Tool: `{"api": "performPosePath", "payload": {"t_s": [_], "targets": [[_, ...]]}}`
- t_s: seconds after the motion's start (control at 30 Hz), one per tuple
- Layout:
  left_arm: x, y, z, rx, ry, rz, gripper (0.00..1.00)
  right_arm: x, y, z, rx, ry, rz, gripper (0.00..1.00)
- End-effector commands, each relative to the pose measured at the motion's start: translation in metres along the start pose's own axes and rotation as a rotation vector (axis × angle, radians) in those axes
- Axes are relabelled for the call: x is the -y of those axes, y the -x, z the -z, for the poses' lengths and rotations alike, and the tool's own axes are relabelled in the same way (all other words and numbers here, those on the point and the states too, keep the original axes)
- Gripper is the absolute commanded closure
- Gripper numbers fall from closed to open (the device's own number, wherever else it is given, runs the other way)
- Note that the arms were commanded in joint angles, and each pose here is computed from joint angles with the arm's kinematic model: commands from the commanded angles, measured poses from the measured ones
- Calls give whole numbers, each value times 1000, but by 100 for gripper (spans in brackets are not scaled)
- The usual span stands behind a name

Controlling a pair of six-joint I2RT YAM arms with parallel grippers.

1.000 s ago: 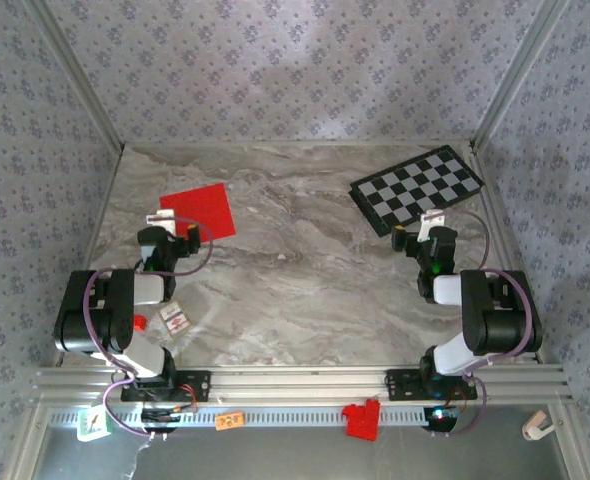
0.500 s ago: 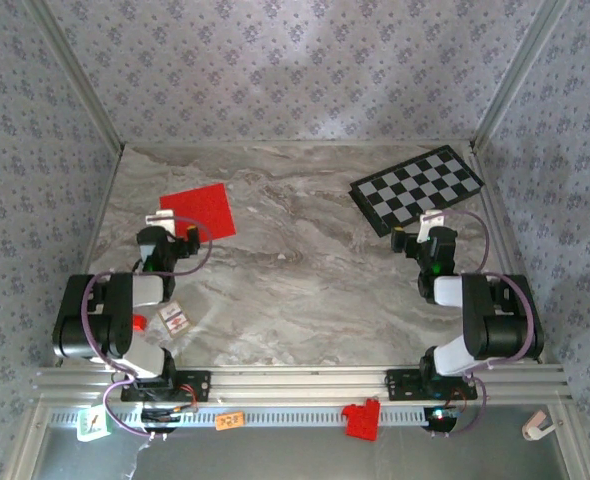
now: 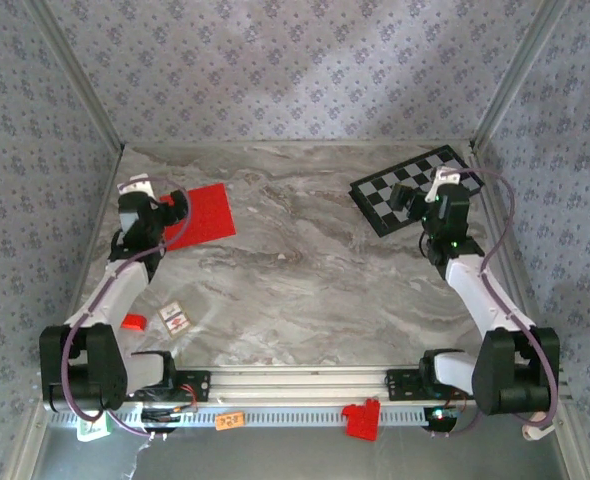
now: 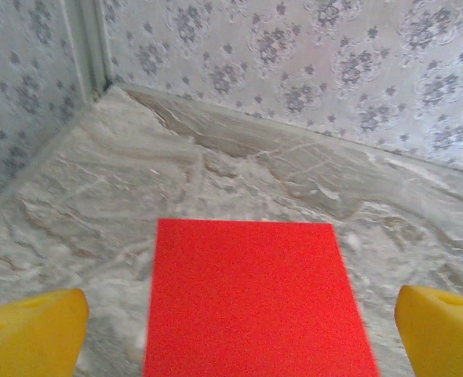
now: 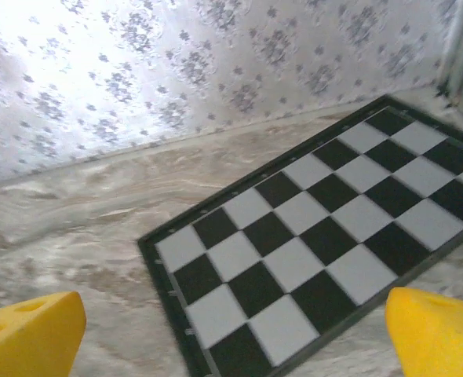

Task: Fold a paper plane with a square sheet of paper (pick it up from the middle)
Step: Move the square sheet of paper to the center of the table.

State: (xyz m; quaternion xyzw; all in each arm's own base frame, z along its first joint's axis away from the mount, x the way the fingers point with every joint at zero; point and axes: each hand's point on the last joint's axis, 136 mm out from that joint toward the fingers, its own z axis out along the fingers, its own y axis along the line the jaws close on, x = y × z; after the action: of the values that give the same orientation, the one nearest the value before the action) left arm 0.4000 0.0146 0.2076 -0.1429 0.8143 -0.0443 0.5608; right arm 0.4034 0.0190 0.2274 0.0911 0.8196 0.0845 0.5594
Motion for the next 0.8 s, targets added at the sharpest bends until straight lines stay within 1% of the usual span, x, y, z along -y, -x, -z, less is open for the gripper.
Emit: {"api": "performPosePath", "payload": {"t_s": [0.0, 0.1, 0.23, 0.33, 0.5, 0.57, 0.77], "targets": [[7, -18, 0, -126, -18, 149, 0, -9, -37, -5, -231, -5, -211, 0], [13, -27, -7, -171, -46, 235, 0, -25, -46, -14, -331, 32, -286, 0], [24, -48, -22, -279, -91, 291, 0, -48, -56, -25, -396, 104, -313, 0], [23, -64, -32, -362, -81, 325, 0, -62, -64, -29, -422, 137, -322, 0], [18, -83, -47, -461, -86, 396, 0, -79, -75, -33, -444, 171, -304, 0], [22, -85, -57, -484, -118, 396, 0, -86, -77, -34, -446, 186, -297, 0], [25, -90, -95, -573, -120, 395, 0, -107, -81, -39, -466, 222, -278, 0]]}}
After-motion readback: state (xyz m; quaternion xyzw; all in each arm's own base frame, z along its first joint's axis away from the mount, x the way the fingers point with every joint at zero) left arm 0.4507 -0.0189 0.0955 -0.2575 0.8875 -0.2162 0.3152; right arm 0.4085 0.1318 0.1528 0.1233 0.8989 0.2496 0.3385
